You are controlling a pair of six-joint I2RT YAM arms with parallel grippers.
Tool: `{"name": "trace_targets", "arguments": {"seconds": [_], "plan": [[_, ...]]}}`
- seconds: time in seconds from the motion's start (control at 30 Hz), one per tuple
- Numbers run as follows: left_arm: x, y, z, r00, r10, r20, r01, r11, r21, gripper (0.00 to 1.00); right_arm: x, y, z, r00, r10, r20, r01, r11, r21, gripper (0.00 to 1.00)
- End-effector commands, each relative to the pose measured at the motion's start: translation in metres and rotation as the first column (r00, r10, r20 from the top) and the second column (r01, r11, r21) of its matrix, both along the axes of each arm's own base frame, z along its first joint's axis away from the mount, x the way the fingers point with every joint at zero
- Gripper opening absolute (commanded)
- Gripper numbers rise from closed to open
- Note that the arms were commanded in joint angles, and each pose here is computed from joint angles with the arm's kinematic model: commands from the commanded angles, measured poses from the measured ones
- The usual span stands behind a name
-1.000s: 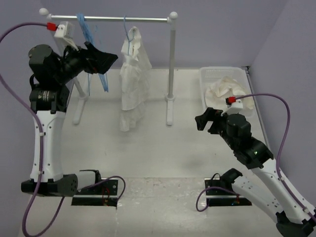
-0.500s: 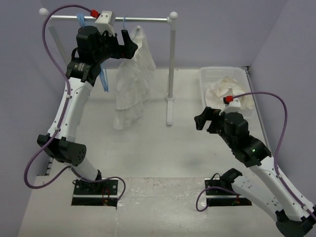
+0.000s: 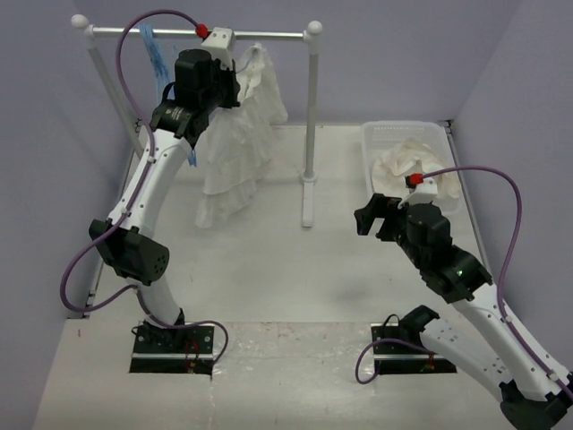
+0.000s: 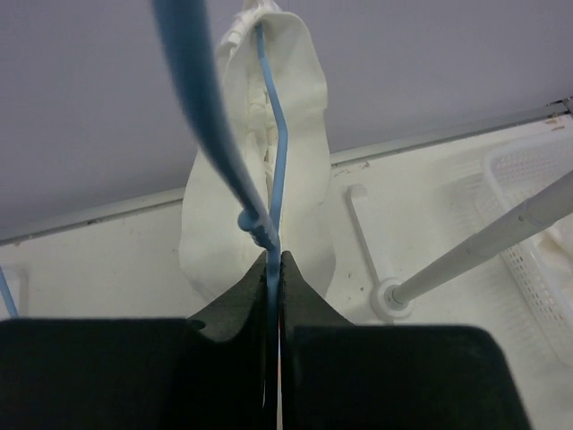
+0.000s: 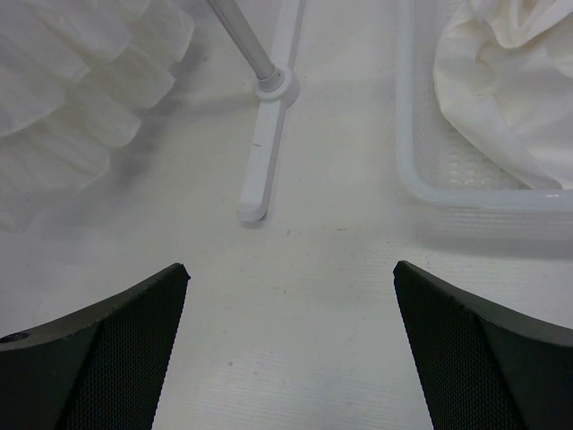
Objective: Remove the skirt from the hanger
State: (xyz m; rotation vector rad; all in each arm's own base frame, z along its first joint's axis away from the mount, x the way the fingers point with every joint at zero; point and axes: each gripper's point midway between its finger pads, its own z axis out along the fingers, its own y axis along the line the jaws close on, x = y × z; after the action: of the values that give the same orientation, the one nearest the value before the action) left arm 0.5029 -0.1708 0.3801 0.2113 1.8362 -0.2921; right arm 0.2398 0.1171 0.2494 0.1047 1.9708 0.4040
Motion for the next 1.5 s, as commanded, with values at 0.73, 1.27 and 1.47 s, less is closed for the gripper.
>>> {"name": "trace_targets", "arguments": {"seconds": [0.73,1.27,1.47], "plan": [[-0.079,-0.006,0.157,0.918,0.107,0.382,-0.052,0.987,-0.151,0.00,-0.001,0.032,0.015,0.960,0.257,0.110,-0.249,0.965,-0.082,0.99],[-0.117,0.023,0.112,0.876,0.437,0.204,-0.360,0.875,-0.324,0.00,-0.071,0.168,0.075,0.718,0.666,0.201,-0.629,0.745,-0.223,0.99],[-0.136,0.001,0.110,0.895,0.404,0.191,-0.327,0.884,-0.334,0.00,-0.092,0.213,0.132,0.663,0.649,0.372,-0.652,0.746,-0.139,0.99]]}}
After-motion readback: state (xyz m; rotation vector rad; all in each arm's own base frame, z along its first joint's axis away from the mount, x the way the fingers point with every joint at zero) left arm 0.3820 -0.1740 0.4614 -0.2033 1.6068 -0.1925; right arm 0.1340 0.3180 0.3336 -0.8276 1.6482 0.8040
